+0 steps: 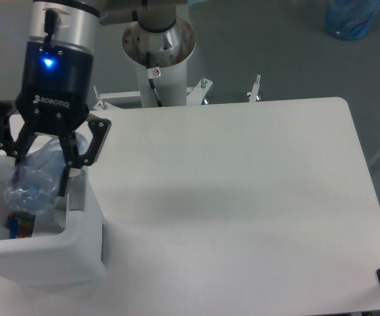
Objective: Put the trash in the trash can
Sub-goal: 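Lower the bottle into the bin and open the gripper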
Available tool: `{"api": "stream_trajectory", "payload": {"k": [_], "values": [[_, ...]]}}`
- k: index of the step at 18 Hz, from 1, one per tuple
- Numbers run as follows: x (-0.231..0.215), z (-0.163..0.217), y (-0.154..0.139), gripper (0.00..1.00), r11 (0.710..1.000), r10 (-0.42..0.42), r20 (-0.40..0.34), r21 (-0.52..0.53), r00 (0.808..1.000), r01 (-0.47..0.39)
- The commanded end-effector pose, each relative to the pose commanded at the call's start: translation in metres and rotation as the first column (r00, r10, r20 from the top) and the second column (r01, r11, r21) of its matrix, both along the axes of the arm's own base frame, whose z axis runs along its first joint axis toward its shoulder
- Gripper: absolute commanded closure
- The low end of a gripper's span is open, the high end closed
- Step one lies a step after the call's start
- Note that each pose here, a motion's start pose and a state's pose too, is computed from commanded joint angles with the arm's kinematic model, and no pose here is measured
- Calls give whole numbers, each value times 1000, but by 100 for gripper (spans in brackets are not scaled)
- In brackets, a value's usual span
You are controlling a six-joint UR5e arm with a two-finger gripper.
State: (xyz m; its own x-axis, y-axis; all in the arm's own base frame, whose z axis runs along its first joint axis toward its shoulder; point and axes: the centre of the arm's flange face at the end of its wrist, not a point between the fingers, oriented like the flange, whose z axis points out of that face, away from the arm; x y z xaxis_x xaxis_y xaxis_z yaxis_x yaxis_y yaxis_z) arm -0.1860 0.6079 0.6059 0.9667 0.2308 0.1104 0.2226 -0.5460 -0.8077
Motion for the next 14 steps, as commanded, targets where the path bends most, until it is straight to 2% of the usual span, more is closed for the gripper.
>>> {"api": "stream_trajectory", "payload": {"k": [8,14], "values": [[19,-7,26,40,998,-59,-43,31,997,61],[23,-31,40,40,997,-76,-23,0,997,76]]}}
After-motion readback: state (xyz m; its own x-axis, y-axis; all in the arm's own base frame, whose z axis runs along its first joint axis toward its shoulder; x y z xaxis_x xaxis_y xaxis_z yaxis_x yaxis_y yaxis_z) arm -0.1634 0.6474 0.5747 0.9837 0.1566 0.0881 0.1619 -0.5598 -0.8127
